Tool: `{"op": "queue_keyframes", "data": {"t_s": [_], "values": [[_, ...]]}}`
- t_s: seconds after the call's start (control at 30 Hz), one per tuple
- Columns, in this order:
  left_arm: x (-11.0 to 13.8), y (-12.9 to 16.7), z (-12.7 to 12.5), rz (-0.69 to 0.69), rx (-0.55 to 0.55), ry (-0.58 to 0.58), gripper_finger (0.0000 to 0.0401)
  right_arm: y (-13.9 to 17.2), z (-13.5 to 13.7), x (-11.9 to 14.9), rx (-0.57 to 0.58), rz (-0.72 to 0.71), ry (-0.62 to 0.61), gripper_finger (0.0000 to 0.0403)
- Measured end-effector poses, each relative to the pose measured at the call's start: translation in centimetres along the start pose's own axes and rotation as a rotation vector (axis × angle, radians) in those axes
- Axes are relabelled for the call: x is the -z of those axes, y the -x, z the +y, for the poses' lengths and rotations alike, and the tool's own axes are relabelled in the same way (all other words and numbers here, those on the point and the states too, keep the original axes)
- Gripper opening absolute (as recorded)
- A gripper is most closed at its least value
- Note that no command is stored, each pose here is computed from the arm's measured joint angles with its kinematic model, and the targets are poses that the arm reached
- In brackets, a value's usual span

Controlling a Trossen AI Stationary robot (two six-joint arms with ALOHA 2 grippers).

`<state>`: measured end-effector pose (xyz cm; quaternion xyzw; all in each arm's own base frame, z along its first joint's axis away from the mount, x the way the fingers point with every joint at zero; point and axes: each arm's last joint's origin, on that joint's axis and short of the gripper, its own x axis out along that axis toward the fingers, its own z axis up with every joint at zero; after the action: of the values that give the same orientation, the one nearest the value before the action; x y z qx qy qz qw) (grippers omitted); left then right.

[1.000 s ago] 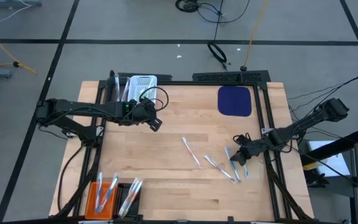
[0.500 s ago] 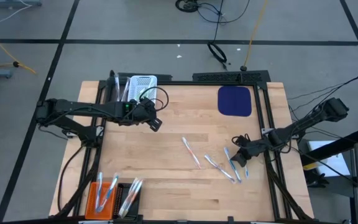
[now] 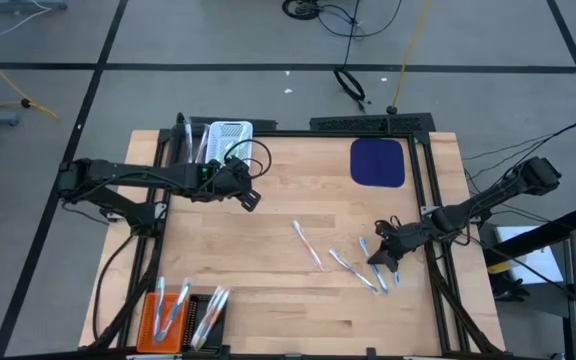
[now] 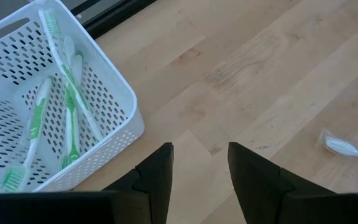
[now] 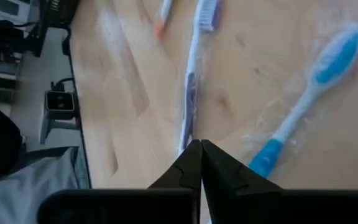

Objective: Pick & Place Toothbrushes
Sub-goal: Put the blue toothbrush into the orange bin

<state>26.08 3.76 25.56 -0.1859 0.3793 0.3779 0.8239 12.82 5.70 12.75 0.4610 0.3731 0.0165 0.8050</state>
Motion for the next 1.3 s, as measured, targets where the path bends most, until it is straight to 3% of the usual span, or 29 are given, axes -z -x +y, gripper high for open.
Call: {"op": "queue_keyframes", "data": {"t_s": [0.3, 0.57, 0.73, 0.9, 0.97, 1.17, 1.3], "values": [[0.0, 0.0, -0.1, 0.012, 0.016, 0.003, 0.0157, 0.2, 1.5, -0.9, -0.134, -0.127, 0.157, 0.0000], [0.1, 0.0, -0.1, 0.021, 0.029, 0.005, 0.0157, 0.0, 0.3, -0.6, 0.013, -0.120, 0.145, 0.0000], [0.1, 0.0, -0.1, 0.020, 0.030, 0.006, 0.0157, 0.0, 0.1, -0.6, 0.041, -0.133, 0.144, 0.0000], [0.1, 0.0, -0.1, 0.020, 0.030, 0.005, 0.0157, 0.6, 2.9, -1.8, 0.063, -0.126, 0.187, 0.0000], [0.1, 0.0, -0.1, 0.020, 0.030, 0.005, 0.0157, 1.1, 4.8, -2.6, 0.124, -0.092, 0.235, 0.0000], [0.1, 0.0, -0.1, 0.020, 0.030, 0.005, 0.0157, 1.4, 10.2, -3.9, 0.468, 0.010, 0.312, 0.0000], [0.1, 0.0, -0.1, 0.020, 0.030, 0.005, 0.0157, -0.3, 10.5, -3.6, 0.627, 0.079, 0.352, 0.0000]]}}
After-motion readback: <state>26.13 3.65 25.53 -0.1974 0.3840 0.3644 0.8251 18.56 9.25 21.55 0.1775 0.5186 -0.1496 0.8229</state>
